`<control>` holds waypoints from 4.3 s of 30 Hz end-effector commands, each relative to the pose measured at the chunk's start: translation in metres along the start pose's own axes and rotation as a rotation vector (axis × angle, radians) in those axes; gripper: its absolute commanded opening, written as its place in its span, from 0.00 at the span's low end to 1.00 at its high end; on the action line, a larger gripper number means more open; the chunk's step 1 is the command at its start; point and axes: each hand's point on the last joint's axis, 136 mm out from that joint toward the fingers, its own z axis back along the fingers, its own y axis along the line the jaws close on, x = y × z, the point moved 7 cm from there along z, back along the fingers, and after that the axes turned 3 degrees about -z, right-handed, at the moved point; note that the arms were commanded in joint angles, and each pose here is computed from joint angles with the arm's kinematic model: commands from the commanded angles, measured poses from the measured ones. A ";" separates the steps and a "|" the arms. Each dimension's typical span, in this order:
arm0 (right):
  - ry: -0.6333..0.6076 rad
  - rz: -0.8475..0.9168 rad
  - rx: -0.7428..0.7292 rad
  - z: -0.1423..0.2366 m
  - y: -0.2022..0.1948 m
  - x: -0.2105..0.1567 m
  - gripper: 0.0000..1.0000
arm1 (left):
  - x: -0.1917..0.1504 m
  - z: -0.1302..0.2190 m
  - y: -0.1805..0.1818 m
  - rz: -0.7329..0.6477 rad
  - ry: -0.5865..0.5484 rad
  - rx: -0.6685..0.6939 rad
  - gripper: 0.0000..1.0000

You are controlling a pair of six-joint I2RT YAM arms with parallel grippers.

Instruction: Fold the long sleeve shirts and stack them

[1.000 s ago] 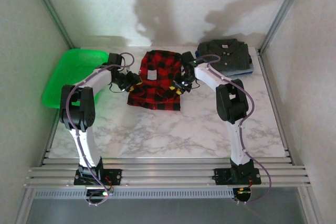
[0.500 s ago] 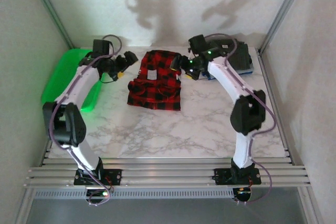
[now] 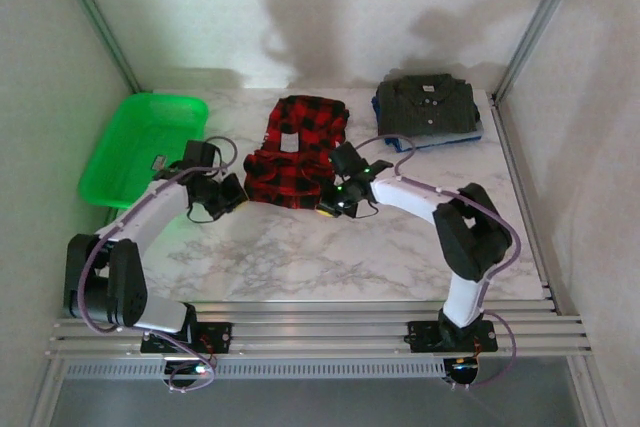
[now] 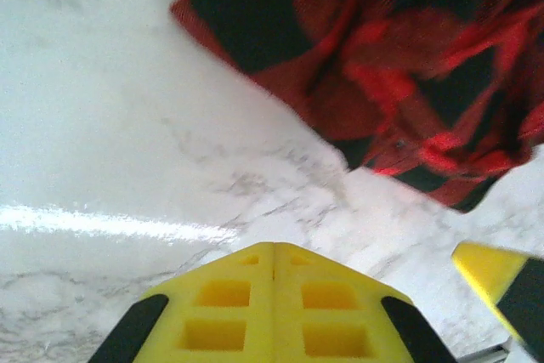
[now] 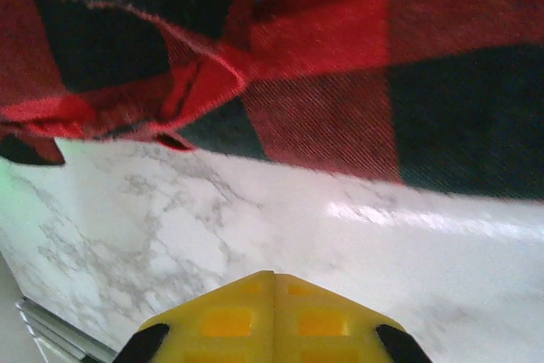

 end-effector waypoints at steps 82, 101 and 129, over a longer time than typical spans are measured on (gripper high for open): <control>-0.211 0.014 -0.163 -0.010 0.004 0.064 0.59 | 0.128 -0.085 -0.184 -0.049 -0.191 -0.469 0.56; -0.262 -0.072 -0.162 -0.001 0.025 0.088 0.61 | 0.058 0.042 -0.089 0.007 -0.353 -0.280 0.76; -0.277 -0.193 -0.206 -0.009 0.011 0.099 0.58 | -0.016 -0.019 -0.053 0.160 -0.231 -0.367 0.67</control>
